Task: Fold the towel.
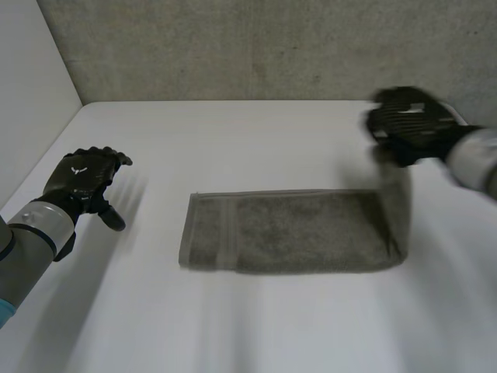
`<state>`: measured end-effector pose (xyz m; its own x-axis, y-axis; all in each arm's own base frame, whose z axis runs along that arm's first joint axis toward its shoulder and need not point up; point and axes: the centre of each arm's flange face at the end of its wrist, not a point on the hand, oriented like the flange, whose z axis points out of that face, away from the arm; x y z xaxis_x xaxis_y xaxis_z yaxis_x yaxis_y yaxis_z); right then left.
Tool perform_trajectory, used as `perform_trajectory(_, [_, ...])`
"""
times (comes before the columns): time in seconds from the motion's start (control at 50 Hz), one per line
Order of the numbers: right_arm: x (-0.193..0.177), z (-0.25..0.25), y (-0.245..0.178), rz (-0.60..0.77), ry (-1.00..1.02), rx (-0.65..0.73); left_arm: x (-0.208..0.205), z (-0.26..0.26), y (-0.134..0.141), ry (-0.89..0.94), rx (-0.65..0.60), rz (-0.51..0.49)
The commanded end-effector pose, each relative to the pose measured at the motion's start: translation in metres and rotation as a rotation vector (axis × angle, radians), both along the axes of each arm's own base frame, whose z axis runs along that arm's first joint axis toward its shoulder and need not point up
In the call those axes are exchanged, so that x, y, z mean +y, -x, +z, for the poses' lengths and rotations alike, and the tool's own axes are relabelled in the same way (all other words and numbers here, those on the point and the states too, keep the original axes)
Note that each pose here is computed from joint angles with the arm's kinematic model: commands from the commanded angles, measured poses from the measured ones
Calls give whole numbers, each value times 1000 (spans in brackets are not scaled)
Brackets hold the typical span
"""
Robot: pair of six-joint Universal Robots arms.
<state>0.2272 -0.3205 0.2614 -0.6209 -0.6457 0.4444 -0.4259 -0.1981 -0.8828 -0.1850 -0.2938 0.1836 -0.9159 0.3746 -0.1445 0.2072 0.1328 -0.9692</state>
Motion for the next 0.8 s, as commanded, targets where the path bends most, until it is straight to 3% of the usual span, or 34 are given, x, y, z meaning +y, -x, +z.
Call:
perform_trajectory(0.02, [78,-34,-125,261,-9,16,-2,-1,0,13,0,3])
perform_trajectory(0.16, [125,-94,-181,399,-88,81,-3,-1,-1,14,0,6])
perform_trajectory(0.34, [125,-99,-185,350,-56,72,-1,-2,2,11,-1,-3])
perform_trajectory(0.46, [125,-73,-157,280,-78,35,4,8,9,39,5,-27])
perform_trajectory(0.58, [93,-58,-95,98,-138,-14,19,24,31,84,30,-106])
perform_trajectory(0.7, [81,-65,-41,4,-220,-32,50,33,70,80,94,-252])
perform_trajectory(0.74, [81,-72,-31,-4,-250,-31,73,33,94,80,98,-369])
perform_trajectory(0.8, [79,-80,-16,-25,-295,-38,83,32,101,74,98,-417])
